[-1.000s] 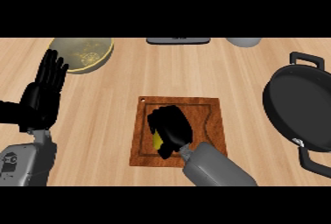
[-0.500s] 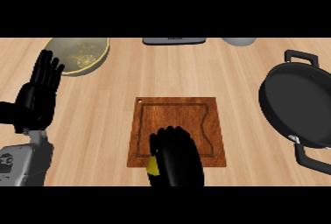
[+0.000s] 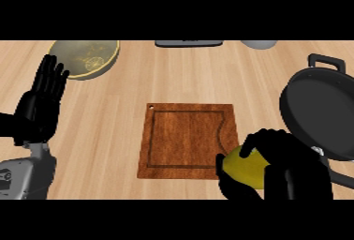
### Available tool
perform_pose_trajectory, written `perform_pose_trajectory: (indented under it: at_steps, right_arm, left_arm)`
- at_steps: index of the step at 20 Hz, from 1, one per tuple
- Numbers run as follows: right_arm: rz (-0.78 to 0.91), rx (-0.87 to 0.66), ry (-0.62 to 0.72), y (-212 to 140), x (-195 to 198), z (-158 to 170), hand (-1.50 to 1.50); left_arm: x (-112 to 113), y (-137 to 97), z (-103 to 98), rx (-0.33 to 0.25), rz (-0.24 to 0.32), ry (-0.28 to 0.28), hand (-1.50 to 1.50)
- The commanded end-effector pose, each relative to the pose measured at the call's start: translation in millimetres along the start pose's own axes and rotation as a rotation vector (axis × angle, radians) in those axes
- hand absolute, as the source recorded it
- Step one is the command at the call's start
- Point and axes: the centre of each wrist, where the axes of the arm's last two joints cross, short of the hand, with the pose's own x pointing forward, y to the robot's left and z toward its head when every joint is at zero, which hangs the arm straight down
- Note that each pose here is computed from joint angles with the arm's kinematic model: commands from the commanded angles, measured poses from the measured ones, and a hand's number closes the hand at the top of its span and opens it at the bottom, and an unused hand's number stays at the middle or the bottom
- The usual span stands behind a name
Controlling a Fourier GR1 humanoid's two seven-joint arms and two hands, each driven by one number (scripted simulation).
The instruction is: Pick the lemon from the cutting board and place it in the pot
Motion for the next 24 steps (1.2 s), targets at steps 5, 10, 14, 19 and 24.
perform_pose_trajectory:
  at_steps: [5, 10, 14, 19, 24]
  right_arm:
    - [0.086, -0.019, 0.130, -60, -79, -25, 1.50]
    - [0.115, -0.049, 0.200, -62, -155, -55, 1.50]
    - [0.060, -0.066, 0.230, -72, -197, -71, 1.50]
    - [0.059, -0.024, 0.211, -53, -272, -67, 1.50]
    - [0.062, 0.017, 0.187, -52, -305, -93, 1.50]
  left_arm:
    - [0, -8, -4, -0.015, 0.003, -0.011, 0.00]
    - [6, -15, -3, -0.025, 0.015, -0.002, 0.00]
    - [-5, 5, -15, -0.001, 0.018, -0.003, 0.00]
    - [13, -4, 4, -0.036, 0.007, -0.004, 0.00]
    - [-8, -3, -2, -0.008, 0.011, -0.021, 0.00]
